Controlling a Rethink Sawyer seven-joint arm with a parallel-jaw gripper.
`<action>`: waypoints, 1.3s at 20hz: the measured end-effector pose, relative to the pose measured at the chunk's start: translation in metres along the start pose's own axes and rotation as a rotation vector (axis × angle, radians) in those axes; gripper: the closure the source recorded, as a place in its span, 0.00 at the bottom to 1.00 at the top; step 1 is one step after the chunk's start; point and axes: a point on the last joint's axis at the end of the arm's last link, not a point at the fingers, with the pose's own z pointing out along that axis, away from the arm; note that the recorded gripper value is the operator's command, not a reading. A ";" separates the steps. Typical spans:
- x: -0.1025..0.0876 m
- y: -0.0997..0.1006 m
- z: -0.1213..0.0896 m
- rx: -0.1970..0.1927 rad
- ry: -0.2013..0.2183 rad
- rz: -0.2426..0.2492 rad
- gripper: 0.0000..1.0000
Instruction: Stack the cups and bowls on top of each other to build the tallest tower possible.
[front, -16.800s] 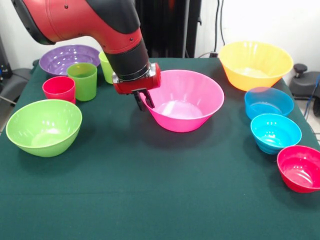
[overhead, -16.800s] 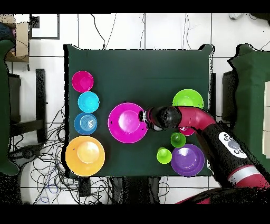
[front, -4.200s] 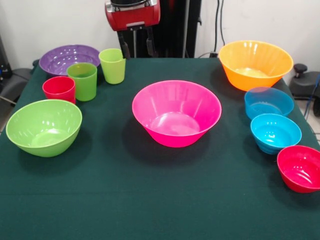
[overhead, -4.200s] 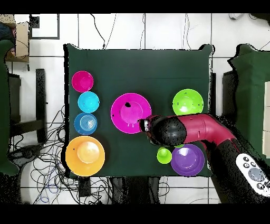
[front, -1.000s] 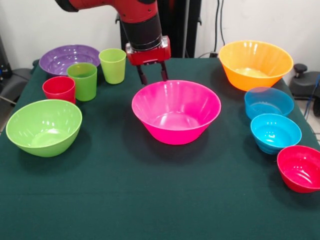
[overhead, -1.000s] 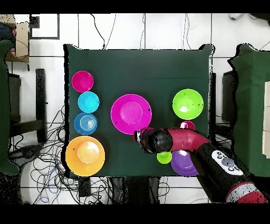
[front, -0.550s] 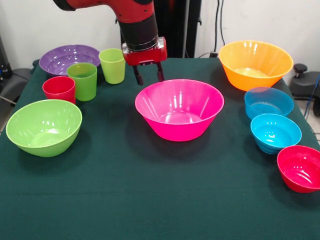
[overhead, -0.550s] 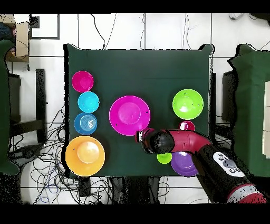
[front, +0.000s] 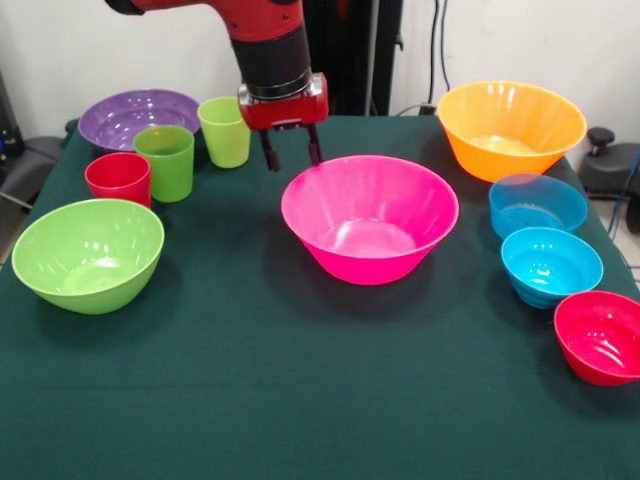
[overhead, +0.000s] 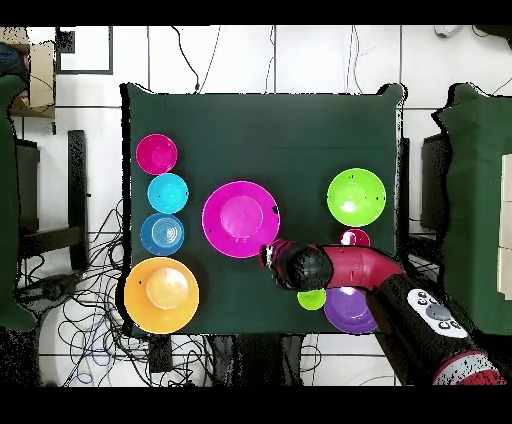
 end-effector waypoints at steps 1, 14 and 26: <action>-0.002 -0.001 0.000 0.002 -0.008 0.000 0.00; -0.025 -0.011 -0.027 0.040 -0.083 0.032 0.00; -0.053 0.002 -0.060 0.044 -0.141 0.070 0.00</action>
